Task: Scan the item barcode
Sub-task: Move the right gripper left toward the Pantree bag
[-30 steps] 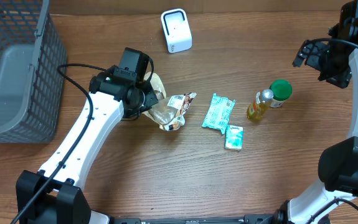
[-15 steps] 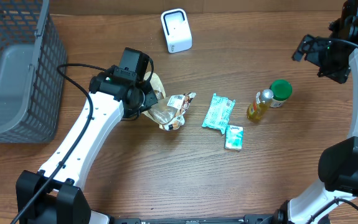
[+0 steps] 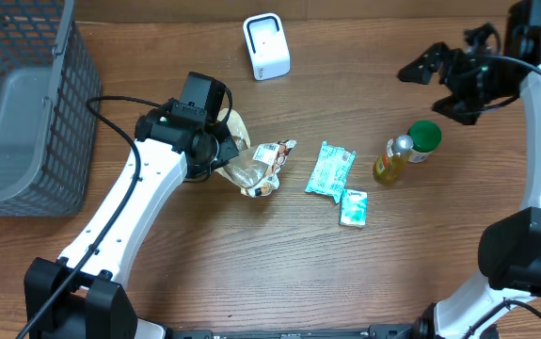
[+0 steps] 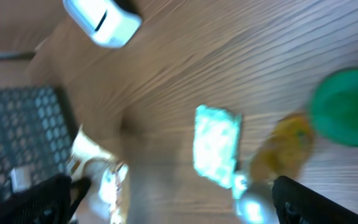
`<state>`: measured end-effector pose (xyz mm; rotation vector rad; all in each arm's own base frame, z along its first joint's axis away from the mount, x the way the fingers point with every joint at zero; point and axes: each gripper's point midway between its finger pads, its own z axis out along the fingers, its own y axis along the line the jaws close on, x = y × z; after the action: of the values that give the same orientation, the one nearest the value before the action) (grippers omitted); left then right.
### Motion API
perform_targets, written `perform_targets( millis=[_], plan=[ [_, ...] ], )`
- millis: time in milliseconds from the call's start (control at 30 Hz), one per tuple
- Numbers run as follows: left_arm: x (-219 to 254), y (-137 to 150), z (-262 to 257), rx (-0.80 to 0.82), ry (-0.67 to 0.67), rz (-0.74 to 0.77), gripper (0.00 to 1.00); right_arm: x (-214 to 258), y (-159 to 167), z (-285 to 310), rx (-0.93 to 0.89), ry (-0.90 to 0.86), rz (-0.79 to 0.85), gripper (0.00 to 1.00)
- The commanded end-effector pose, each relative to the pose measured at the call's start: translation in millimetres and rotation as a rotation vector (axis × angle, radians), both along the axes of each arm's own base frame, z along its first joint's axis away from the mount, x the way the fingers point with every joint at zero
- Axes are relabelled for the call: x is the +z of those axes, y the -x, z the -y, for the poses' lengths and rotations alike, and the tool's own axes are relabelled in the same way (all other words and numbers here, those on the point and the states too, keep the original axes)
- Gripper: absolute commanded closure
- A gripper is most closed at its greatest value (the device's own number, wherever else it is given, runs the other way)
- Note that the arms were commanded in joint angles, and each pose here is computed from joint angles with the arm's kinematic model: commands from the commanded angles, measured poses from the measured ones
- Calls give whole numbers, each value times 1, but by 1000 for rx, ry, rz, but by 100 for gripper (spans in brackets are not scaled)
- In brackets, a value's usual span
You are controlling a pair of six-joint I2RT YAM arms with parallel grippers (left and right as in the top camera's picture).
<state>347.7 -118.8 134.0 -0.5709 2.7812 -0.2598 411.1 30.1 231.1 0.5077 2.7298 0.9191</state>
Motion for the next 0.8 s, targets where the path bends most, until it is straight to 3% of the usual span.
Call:
perform_targets(
  millis=[0,200,467,767],
  plan=[
    [6,-4,-4,27,-3,25,96,13,10,-44,123,-62,28,0],
    [6,-4,-4,27,-3,25,96,11,29,-107,309,-51,31,0],
    [6,-3,-4,20,-6,24,96,24,13,-159,426,-50,210,0],
    [6,-4,-4,20,-4,26,96,-3,35,-171,469,39,115,0]
  ],
)
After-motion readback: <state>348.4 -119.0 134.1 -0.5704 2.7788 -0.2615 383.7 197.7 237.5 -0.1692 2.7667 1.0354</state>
